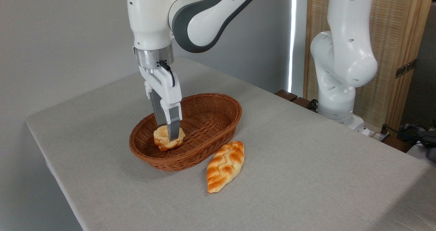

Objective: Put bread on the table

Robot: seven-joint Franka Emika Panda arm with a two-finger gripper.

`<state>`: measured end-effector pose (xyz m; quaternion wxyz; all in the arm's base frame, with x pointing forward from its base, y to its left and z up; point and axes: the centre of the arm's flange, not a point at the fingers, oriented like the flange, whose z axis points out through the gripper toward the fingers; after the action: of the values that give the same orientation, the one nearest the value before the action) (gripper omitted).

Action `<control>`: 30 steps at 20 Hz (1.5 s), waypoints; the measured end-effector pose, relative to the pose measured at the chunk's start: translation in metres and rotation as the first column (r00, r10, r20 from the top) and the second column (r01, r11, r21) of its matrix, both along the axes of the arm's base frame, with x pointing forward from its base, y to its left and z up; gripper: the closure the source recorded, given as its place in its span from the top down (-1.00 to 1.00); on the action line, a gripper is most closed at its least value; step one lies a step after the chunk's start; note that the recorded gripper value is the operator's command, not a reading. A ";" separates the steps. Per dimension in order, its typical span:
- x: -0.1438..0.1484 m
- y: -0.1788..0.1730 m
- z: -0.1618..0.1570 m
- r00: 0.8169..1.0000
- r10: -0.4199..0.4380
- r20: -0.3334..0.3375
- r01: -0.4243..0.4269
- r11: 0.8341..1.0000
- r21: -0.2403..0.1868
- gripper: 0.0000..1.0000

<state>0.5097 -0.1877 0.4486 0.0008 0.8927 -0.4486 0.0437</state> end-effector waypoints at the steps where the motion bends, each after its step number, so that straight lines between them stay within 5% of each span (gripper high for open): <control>1: 0.000 -0.001 -0.002 1.000 -0.001 -0.001 0.001 1.000 0.001 1.00; 9: 0.001 -0.005 -0.013 1.000 -0.029 -0.009 0.029 0.999 0.043 1.00; 14: 0.002 -0.005 -0.020 0.999 -0.036 -0.016 0.037 0.998 0.060 0.08; 30: 0.002 -0.002 -0.015 0.999 -0.034 -0.004 0.034 0.998 0.059 0.05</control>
<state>0.5120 -0.1896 0.4341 -0.0239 0.8847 -0.4647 0.0290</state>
